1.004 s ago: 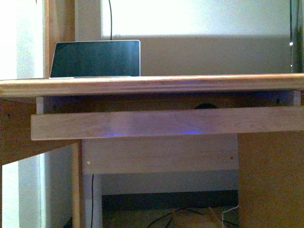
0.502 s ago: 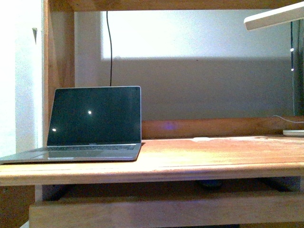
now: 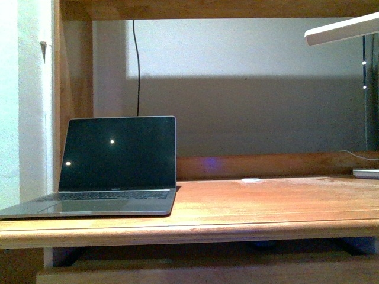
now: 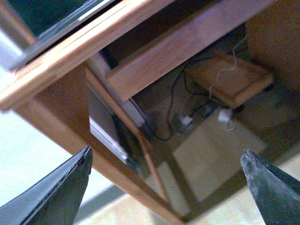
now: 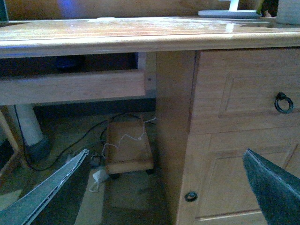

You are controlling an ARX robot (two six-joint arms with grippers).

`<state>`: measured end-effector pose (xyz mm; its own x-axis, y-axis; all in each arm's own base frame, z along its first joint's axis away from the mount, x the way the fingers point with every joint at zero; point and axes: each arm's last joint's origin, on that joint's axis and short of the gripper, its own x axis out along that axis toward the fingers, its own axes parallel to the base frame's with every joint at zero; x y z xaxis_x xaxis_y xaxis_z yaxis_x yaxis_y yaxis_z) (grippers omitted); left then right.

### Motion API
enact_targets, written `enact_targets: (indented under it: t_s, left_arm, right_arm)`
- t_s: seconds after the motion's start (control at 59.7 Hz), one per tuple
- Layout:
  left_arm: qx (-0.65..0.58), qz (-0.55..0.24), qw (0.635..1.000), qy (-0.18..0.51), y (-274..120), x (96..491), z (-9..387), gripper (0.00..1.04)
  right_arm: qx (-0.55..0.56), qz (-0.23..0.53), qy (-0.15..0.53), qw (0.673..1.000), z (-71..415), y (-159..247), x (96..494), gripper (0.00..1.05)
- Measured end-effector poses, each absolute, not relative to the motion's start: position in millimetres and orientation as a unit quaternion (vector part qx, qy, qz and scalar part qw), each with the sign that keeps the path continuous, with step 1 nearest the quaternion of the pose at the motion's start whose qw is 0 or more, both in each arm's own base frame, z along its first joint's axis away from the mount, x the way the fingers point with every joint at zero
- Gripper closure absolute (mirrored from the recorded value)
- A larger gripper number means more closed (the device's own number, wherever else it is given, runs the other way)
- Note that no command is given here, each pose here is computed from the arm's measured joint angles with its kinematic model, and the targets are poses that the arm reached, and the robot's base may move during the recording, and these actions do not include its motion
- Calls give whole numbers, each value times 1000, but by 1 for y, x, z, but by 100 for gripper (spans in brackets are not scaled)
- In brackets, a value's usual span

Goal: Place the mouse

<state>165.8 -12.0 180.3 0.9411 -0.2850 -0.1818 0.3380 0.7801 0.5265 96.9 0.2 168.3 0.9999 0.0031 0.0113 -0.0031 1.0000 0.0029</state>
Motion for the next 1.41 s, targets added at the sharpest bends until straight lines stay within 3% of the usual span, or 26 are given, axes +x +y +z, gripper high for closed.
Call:
enact_targets:
  t_s: [0.134,0.268,0.352,0.569,1.122,1.239,1.406]
  left_arm:
    - [482,-182,857,-6,-11,211,169,8]
    - [599,-189,777,-51,-8,253,157,8]
    - [635,-196,744,-64,-7,275,149,8]
    - [677,-202,702,-94,-9,317,138,8]
    - [682,-206,690,-130,-16,387,128,8]
    - [673,-222,699,-101,-16,392,120,8]
    - [609,-271,745,-14,-27,385,133,8]
  right_arm:
    - [1,1,-6,1000,168,0,97,7]
    - [1,1,-6,1000,168,0,97,7]
    - [1,1,-6,1000,168,0,97,7]
    - [1,1,-6,1000,168,0,97,7]
    - [1,1,-6,1000,168,0,97,7]
    - [1,1,-6,1000,168,0,97,7]
    - [1,1,-6,1000,168,0,97,7]
